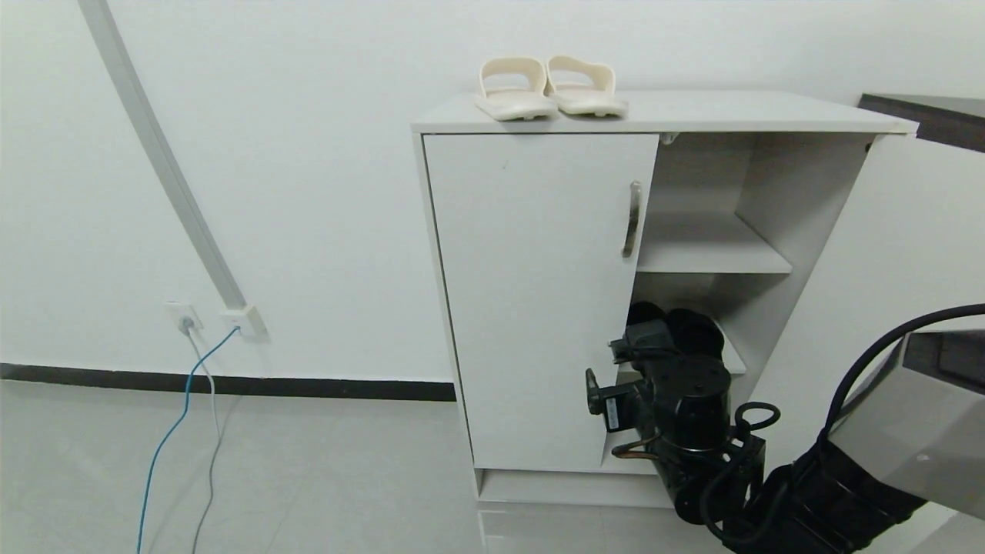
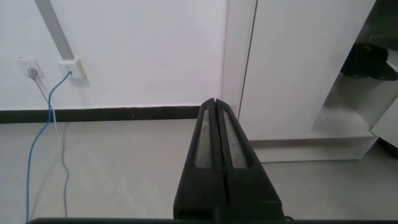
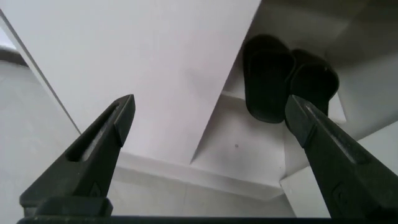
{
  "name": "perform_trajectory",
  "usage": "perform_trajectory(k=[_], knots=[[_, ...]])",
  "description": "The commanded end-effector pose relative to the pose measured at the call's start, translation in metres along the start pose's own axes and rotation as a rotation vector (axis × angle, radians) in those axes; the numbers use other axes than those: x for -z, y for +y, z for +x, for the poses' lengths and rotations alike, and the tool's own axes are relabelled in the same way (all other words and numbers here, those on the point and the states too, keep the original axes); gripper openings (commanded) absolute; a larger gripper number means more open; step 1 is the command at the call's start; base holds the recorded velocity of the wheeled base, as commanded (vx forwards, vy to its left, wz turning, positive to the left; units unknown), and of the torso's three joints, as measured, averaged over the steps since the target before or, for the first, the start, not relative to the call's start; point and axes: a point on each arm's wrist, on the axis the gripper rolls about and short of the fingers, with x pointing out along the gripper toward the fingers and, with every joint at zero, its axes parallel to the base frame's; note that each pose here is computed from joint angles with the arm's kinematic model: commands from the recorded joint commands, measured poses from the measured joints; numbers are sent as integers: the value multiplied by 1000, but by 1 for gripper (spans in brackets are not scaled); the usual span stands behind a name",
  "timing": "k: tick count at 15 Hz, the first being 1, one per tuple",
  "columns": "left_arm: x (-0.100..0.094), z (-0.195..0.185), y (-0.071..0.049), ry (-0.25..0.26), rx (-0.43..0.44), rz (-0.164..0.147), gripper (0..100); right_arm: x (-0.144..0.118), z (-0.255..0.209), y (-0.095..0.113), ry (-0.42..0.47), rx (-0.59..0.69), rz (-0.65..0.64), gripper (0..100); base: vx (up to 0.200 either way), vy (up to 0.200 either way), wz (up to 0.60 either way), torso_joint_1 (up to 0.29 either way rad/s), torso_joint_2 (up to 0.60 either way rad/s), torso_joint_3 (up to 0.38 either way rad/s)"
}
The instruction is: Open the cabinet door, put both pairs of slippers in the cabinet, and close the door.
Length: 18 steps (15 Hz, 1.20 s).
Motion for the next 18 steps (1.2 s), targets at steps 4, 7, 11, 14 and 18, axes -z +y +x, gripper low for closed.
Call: perform_trajectory(k=[4,7,11,14,18], knots=[[0,0,0,1,1,0,0,0,0,1,-3,-3,1,100,0,0,0,49,-465,-356],[0,0,0,1,1,2,0,0,-1,1,-7,-10,4,100,0,0,0,116,-450,-346],[0,0,0,1,1,2,0,3,-3,2,1,-23,-2,100,0,0,0,137,-471,-332],[0,0,0,1,0,2,0,3,-3,2,3,-24,-1,100,0,0,0,162,-483,-323],[0,0,0,1,1,2,0,2,-4,1,-8,-24,3,100,0,0,0,190,-508,-319]])
